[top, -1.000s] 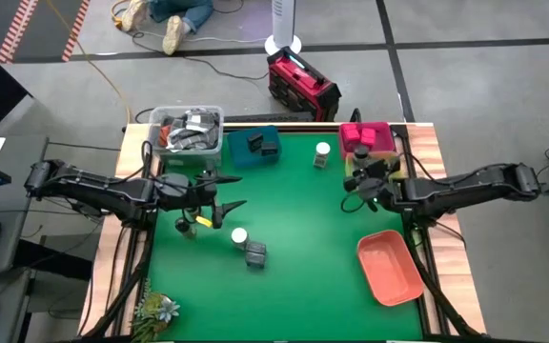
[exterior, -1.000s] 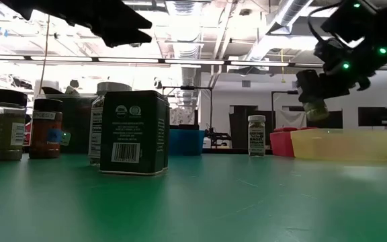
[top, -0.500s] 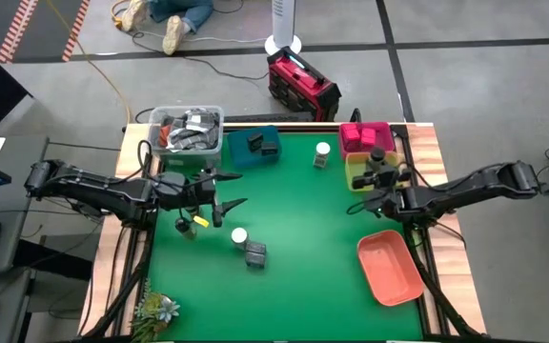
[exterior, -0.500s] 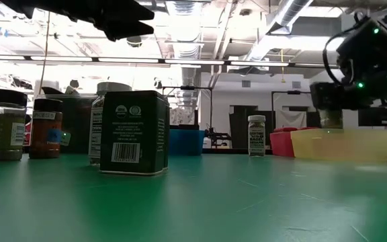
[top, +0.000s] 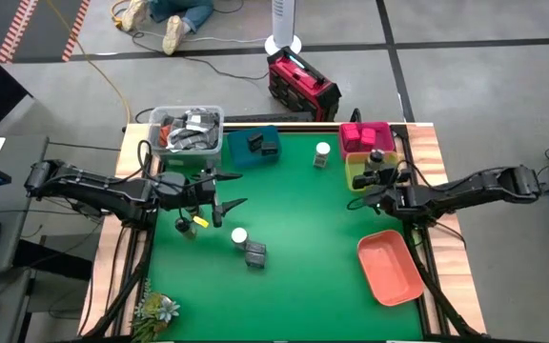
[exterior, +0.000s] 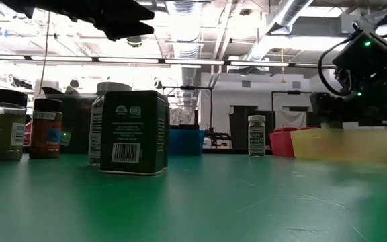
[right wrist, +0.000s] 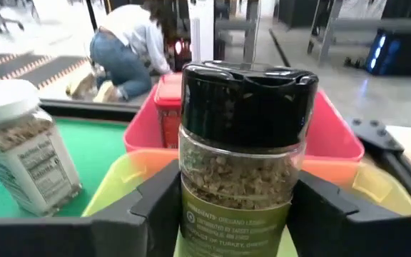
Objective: Sort spices by type
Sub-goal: Put the black seasoning from the middle left into the yellow bin
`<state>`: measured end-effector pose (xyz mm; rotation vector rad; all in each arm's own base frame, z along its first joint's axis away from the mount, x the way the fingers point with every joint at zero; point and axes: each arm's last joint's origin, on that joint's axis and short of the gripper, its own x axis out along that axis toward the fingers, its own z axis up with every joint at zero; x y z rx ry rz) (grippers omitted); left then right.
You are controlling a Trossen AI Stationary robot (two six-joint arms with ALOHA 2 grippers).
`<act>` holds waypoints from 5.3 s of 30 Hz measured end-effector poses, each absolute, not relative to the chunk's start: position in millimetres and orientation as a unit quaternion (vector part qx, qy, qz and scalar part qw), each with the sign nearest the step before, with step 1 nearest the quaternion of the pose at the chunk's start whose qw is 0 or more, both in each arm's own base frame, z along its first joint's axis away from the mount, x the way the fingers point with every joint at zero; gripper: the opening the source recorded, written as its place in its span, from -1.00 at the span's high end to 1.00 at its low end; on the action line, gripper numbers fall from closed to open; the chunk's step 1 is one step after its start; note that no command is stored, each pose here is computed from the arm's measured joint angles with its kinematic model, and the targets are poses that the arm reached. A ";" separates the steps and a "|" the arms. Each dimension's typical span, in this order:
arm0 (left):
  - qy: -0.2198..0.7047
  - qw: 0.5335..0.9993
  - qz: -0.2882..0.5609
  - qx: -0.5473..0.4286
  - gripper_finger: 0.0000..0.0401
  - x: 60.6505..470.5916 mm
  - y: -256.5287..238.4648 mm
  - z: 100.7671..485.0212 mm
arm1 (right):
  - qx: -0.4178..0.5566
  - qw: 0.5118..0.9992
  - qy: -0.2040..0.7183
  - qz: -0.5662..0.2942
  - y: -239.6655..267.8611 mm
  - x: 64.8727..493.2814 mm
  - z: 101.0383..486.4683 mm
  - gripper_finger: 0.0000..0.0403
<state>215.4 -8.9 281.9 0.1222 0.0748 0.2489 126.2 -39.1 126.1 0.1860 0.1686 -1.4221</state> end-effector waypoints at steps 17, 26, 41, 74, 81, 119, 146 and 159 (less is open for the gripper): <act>0.040 0.989 0.123 0.067 -0.53 215.4 -8.9 281.6 | 0.112 0.766 0.109 -0.624 -40.8 127.1 123.3 -0.27; 0.040 0.989 0.124 0.070 -0.53 215.4 -8.9 281.7 | 0.088 0.789 0.150 -0.589 -37.7 129.8 123.0 -0.27; 0.038 0.989 0.124 0.070 -0.53 215.5 -8.9 282.1 | 0.057 0.797 0.126 -0.588 -58.6 138.3 140.4 -0.27; 0.037 0.989 0.123 0.073 -0.53 215.5 -9.0 282.4 | 0.090 0.819 0.164 -0.542 -94.1 146.9 121.9 -0.27; 0.040 0.989 0.123 0.073 -0.53 215.4 -8.9 281.8 | 0.094 0.830 0.169 -0.523 -93.3 148.1 121.7 -0.27; 0.042 0.989 0.123 0.072 -0.53 215.4 -8.9 281.4 | 0.063 0.847 0.164 -0.501 -91.5 148.1 134.4 -0.41; 0.042 0.988 0.133 0.059 -0.53 215.2 -7.9 281.3 | 0.044 0.863 0.139 -0.483 -79.6 139.3 181.9 -0.41; 0.008 0.978 0.189 0.090 -0.53 216.7 14.3 310.0 | 0.032 0.875 0.104 -0.471 -68.1 122.7 252.6 -0.41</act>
